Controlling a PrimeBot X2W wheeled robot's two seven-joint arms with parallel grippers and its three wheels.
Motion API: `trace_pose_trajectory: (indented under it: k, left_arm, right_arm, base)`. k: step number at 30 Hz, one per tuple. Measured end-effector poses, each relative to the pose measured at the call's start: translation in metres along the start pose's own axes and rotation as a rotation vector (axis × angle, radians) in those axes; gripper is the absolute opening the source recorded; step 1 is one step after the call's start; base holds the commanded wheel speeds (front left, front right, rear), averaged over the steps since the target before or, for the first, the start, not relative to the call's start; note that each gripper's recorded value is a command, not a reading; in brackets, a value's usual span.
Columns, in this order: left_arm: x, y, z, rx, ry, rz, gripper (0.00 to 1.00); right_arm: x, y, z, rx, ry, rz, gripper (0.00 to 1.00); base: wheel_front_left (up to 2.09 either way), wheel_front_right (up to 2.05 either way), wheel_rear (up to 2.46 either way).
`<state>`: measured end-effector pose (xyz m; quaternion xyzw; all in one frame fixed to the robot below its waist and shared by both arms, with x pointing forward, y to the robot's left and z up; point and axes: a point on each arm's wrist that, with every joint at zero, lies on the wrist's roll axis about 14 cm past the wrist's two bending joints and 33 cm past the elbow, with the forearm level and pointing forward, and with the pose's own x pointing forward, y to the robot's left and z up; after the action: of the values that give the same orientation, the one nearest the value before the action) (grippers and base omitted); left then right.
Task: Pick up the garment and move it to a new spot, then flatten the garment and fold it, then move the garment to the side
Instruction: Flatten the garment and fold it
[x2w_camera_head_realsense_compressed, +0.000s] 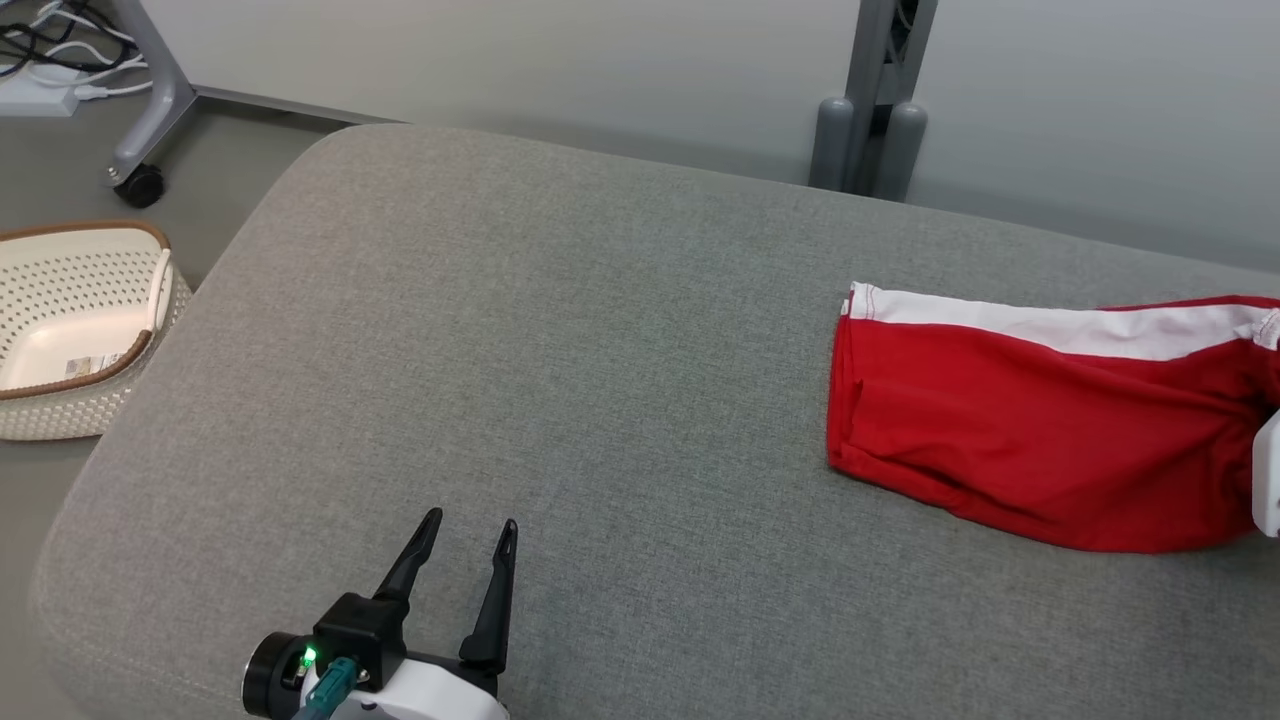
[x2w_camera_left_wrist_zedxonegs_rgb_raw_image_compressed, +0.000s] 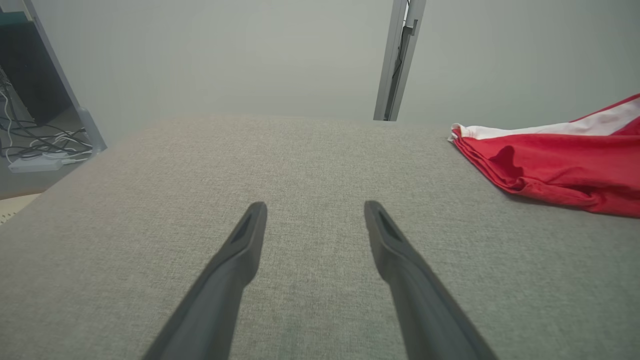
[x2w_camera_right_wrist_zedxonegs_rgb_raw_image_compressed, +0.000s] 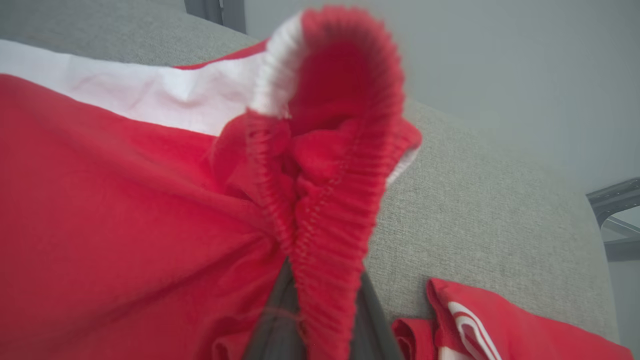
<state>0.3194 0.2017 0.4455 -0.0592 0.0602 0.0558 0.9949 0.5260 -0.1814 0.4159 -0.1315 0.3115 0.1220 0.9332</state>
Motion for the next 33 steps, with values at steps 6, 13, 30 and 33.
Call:
trace_pose_trajectory:
  k: [6,13,30,33]
  left_arm:
    - [-0.002,0.006,-0.003,0.001,0.012,0.025,1.0]
    - [-0.003,0.007,-0.002,-0.006,0.01,0.034,1.0]
    - [-0.008,0.002,-0.001,-0.032,-0.001,0.027,1.0]
    - [-0.01,0.006,-0.002,-0.032,0.003,0.042,1.0]
  right_arm:
    - [0.016,0.018,0.006,-0.07,0.033,0.03,0.0]
    - [0.018,0.048,0.021,-0.023,0.012,0.083,0.0]
    - [0.0,0.142,0.064,0.262,0.008,0.347,0.0]
    - [0.002,0.152,0.065,0.274,0.016,0.375,0.0]
  base:
    - [0.0,0.0,0.0]
    - [0.0,0.0,0.0]
    - [0.0,0.0,0.0]
    - [0.0,0.0,0.0]
